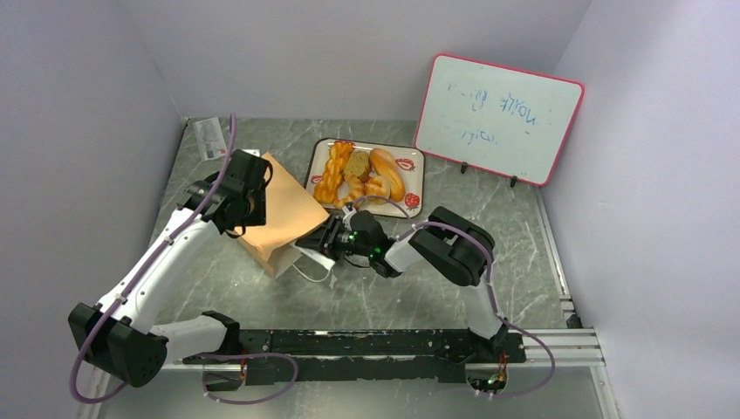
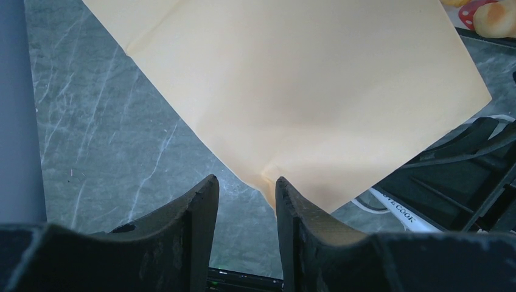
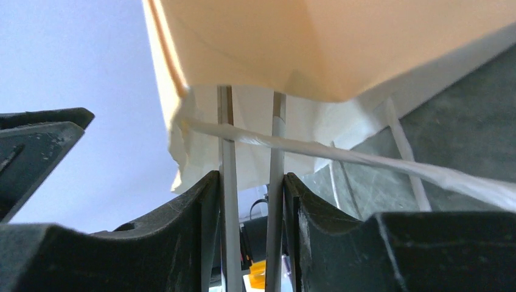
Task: Take the fake bread out of the paper bag
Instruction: Take out the fake bread from the paper bag.
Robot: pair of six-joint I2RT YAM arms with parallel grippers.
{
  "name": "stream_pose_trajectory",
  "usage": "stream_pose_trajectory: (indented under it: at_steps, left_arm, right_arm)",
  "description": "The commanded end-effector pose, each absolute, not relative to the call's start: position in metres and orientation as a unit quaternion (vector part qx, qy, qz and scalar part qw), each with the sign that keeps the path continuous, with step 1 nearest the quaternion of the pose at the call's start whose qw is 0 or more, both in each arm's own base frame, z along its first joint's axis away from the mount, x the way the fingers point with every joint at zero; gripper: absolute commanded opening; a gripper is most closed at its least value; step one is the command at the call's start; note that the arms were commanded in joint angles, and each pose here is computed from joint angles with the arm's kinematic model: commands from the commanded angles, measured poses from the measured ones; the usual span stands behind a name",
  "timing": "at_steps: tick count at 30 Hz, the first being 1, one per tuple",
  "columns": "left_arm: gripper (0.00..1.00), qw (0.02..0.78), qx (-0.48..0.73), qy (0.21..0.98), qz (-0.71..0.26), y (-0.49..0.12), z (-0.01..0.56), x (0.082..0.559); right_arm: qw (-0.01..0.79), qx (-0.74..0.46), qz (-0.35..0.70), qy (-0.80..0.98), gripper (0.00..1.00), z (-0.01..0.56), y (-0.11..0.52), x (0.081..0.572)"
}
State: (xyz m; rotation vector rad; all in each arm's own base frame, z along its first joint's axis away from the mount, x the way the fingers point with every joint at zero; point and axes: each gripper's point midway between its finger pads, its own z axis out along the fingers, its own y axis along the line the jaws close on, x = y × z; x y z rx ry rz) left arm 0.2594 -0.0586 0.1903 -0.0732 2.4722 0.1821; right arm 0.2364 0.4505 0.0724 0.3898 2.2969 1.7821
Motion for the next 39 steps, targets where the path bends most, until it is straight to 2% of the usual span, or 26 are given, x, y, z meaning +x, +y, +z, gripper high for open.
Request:
stream_pose_trajectory:
  at_steps: [1,16,18,23,29,39]
  left_arm:
    - [0.34,0.329,-0.018,0.941,0.074,-0.058,0.191,0.258]
    - [0.34,0.322,-0.014,0.943,0.077,-0.058,0.182,0.259]
    - [0.34,0.322,-0.014,0.943,0.077,-0.058,0.181,0.260]
    - [0.36,0.329,-0.017,0.941,0.080,-0.057,0.182,0.262]
    - [0.37,0.339,-0.021,0.937,0.077,-0.057,0.186,0.263]
    - [0.40,0.373,-0.025,0.926,0.044,-0.064,0.198,0.266]
  right_arm:
    - [0.130,0.123,0.629,0.757,0.41,0.092,0.461,0.252]
    - [0.133,0.120,0.640,0.747,0.42,0.081,0.493,0.289]
    - [0.131,0.117,0.640,0.748,0.36,0.078,0.499,0.291]
    - [0.123,0.113,0.643,0.747,0.13,0.077,0.505,0.294]
    - [0.120,0.109,0.642,0.749,0.00,0.086,0.506,0.291]
    - [0.125,0.118,0.620,0.766,0.00,0.102,0.469,0.260]
